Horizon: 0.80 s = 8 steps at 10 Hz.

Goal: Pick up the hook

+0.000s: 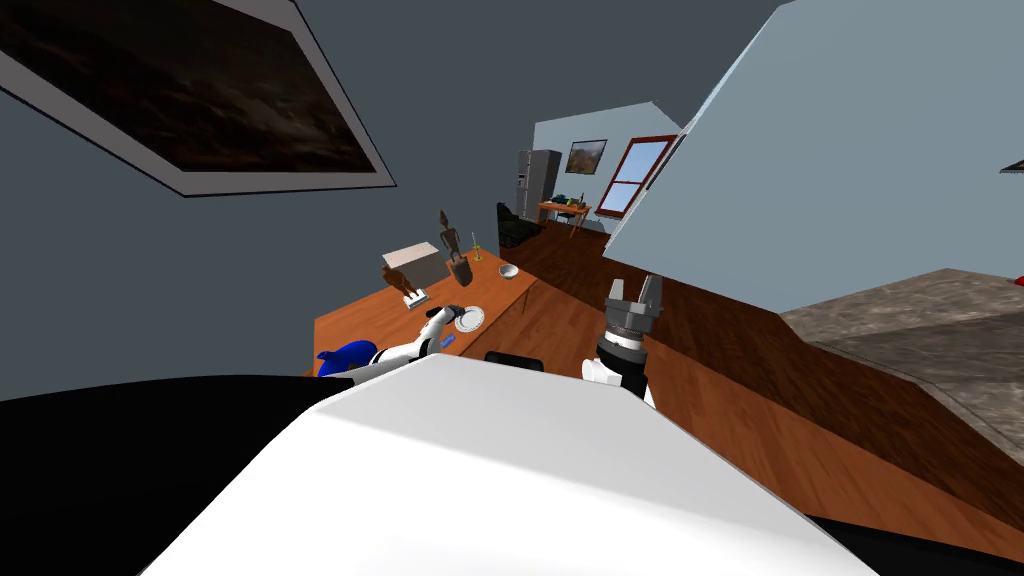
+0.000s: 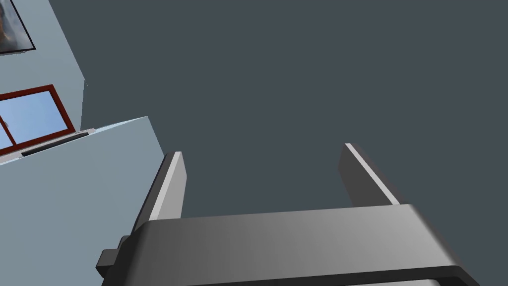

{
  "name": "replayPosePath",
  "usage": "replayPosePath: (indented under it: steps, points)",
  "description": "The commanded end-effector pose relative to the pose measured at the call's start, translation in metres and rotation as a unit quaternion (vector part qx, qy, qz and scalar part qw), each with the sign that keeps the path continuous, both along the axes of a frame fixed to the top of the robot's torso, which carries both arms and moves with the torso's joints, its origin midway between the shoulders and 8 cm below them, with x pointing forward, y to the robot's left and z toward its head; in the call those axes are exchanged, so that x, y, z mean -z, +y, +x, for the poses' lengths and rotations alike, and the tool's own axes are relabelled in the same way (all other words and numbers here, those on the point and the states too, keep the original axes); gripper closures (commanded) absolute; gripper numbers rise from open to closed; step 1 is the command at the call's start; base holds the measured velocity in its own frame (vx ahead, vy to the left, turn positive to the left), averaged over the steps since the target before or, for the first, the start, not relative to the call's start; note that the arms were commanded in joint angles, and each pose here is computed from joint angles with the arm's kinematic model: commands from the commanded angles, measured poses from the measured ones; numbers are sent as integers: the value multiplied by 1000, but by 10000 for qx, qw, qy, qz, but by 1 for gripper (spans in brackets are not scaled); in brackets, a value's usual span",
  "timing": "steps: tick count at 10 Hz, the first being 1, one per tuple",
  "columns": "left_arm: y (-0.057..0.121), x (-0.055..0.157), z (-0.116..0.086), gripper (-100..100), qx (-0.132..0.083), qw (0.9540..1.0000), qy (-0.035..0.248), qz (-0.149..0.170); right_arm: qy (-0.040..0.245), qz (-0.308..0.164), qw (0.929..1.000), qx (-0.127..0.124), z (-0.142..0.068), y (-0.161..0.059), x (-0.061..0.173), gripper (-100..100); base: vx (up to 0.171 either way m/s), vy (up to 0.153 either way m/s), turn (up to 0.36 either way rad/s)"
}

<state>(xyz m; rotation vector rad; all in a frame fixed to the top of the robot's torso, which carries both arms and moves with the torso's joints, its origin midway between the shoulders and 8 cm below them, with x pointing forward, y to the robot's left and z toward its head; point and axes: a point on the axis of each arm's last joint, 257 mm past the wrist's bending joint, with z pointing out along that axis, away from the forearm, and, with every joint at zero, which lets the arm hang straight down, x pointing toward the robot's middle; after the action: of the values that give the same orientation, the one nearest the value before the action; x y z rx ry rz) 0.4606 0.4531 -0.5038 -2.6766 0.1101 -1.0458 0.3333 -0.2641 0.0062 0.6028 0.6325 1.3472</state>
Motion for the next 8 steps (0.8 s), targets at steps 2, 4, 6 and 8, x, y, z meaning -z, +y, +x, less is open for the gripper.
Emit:
replayPosePath:
  steps: [2,4,6,8]
  points:
    - [10,2,-3,100,-21,10000,37,20,1,0,10000,1,0,0,0,0,-33,-42,-26]
    - [27,-1,-8,100,-188,9998,-5,-46,1,-1,10000,1,0,0,0,0,-11,-10,-79]
    - [45,-5,-15,100,-313,9995,-18,-53,0,-1,10000,0,0,0,0,0,-28,-54,-165]
    - [42,-4,-15,0,-282,9996,-12,-28,1,-1,10000,1,0,0,0,0,-3,-10,5]
